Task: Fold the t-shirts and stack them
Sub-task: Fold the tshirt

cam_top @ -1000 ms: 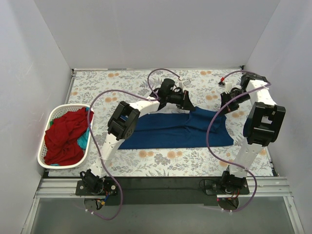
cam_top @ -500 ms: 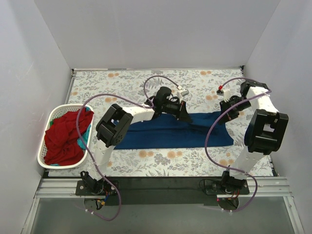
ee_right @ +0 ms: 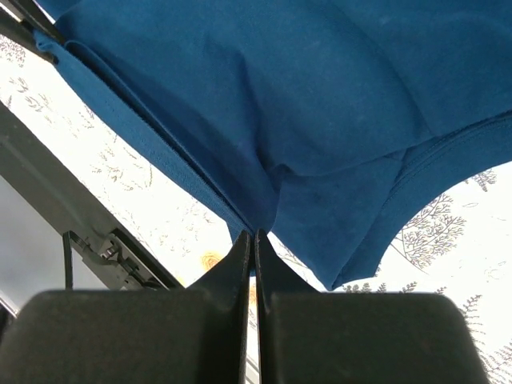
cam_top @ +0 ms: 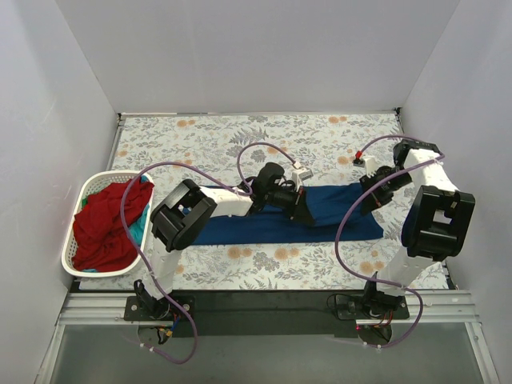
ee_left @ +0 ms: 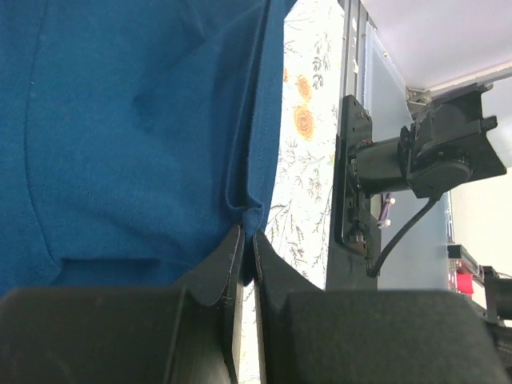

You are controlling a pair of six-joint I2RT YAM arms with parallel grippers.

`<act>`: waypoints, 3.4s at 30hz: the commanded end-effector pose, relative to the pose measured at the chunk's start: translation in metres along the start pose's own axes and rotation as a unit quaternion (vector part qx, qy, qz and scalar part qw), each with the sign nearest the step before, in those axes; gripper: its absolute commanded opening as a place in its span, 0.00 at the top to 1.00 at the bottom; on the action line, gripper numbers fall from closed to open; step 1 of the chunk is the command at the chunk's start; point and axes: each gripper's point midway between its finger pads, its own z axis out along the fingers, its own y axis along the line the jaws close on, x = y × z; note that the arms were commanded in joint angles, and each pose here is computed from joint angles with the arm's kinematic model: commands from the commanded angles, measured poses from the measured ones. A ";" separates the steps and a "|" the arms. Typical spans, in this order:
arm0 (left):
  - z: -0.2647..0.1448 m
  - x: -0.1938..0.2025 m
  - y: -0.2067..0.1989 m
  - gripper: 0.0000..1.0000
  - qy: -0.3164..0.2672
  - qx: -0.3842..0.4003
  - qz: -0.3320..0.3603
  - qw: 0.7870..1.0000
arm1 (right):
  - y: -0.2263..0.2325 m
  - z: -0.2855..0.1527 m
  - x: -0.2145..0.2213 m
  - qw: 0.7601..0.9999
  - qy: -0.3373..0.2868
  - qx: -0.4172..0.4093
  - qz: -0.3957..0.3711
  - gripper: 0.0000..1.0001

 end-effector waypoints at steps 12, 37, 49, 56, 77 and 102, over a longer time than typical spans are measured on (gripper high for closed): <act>-0.023 -0.059 0.021 0.99 -0.065 -0.049 -0.014 0.997 | -0.044 -0.003 -0.048 1.000 -0.026 0.015 -0.004 0.99; -0.061 -0.063 0.064 0.67 -0.026 -0.156 -0.013 0.987 | -0.077 -0.005 -0.061 0.994 0.008 0.108 0.019 0.55; -0.094 -0.048 0.049 0.64 0.005 -0.178 -0.022 0.984 | -0.040 0.020 -0.048 0.997 0.018 0.061 0.039 0.65; -0.138 -0.038 0.087 0.65 0.038 -0.228 -0.060 0.971 | -0.045 0.053 -0.035 0.995 0.066 0.072 0.027 0.65; -0.256 -0.004 0.124 0.66 0.060 -0.340 -0.060 0.937 | -0.197 0.047 -0.230 0.937 0.009 0.325 -0.129 0.62; -0.245 0.116 0.118 0.71 0.253 -0.354 0.016 0.900 | -0.113 -0.074 -0.165 0.951 -0.115 0.285 0.032 0.39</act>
